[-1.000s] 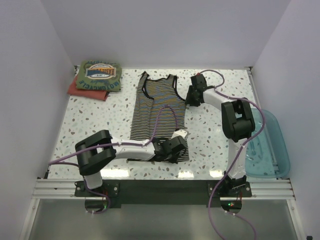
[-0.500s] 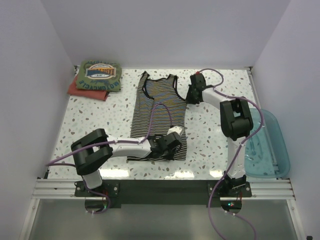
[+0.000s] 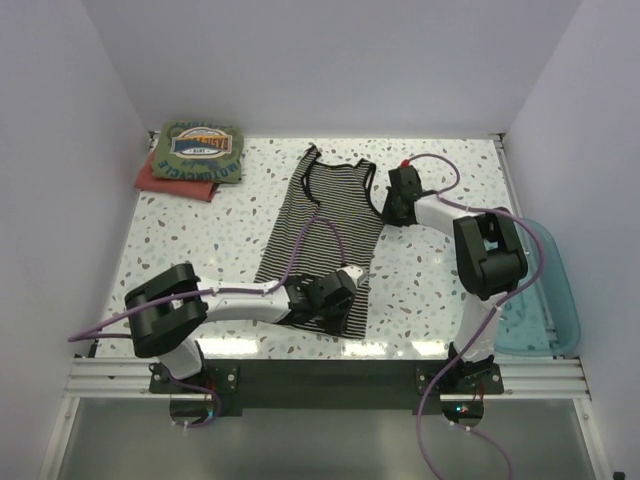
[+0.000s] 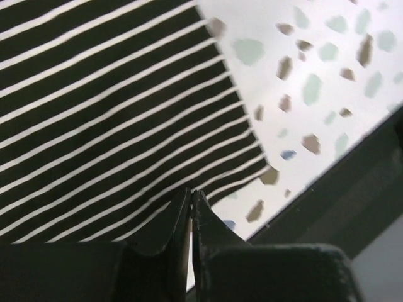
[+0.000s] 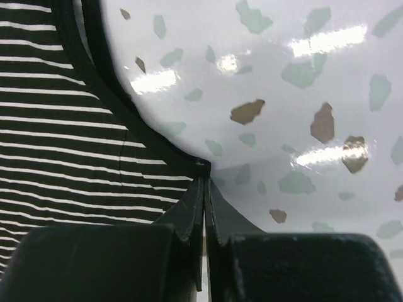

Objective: Fold and stack the tank tops
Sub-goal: Fold the tank top

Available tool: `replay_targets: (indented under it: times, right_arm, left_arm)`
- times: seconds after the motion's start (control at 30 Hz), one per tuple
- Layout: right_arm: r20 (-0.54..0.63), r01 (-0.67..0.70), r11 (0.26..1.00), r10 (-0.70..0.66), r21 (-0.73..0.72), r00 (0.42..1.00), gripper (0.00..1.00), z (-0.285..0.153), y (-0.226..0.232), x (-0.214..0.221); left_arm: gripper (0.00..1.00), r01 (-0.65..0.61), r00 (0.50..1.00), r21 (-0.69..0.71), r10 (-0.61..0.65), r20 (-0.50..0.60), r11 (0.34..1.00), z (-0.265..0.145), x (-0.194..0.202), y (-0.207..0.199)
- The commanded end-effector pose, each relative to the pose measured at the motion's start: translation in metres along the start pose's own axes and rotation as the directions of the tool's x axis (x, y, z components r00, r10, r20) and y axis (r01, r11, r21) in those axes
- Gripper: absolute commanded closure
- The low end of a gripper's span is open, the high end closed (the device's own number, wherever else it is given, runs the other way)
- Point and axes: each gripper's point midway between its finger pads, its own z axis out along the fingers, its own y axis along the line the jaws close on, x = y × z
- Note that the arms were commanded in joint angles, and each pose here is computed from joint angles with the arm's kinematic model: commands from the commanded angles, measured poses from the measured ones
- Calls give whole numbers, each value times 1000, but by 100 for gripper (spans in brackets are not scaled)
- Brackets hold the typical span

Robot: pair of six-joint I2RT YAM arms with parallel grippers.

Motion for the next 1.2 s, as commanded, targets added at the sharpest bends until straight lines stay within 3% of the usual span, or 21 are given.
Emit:
replay_targets:
  times: [0.0, 0.03, 0.13, 0.37, 0.63, 0.73, 0.87, 0.93, 1.1, 1.17]
  right_arm:
    - [-26, 26, 997, -24, 75, 999, 100, -16, -22, 16]
    - [-28, 26, 997, -24, 77, 999, 100, -18, -24, 18]
    - [-17, 24, 997, -23, 76, 1000, 100, -23, -23, 13]
    - [-18, 33, 997, -32, 74, 999, 100, -25, -18, 4]
    - [-15, 27, 998, -27, 54, 1000, 100, -24, -9, -4]
    - [-16, 24, 999, -23, 49, 1000, 98, -24, -8, -5]
    - [-3, 20, 999, -20, 45, 1000, 78, -28, -6, -9]
    - [0, 19, 999, -19, 47, 1000, 71, -29, -7, -10]
    - [-6, 17, 999, -16, 48, 1000, 68, -26, -8, -7]
    - [-11, 14, 999, -14, 48, 1000, 68, -23, -8, -5]
  left_arm:
    - [87, -69, 997, 175, 62, 47, 982, -21, -11, -46]
    - [78, -82, 995, 197, 70, 66, 977, -27, -15, -55]
    - [67, -82, 992, 213, 59, 112, 974, -35, -29, -68]
    - [50, -86, 992, 147, 70, 108, 985, -22, -28, -75]
    - [45, -85, 994, 44, 82, 76, 995, 7, -10, -61]
    - [48, -80, 994, 9, 79, 73, 997, 11, -7, -55]
    - [57, -85, 994, -3, 85, 66, 996, 14, -4, -52]
    - [68, -88, 994, -4, 88, 59, 996, 15, -2, -52]
    - [88, -92, 994, 4, 91, 58, 996, 12, -3, -54]
    - [90, -93, 994, 11, 92, 62, 996, 10, -4, -56]
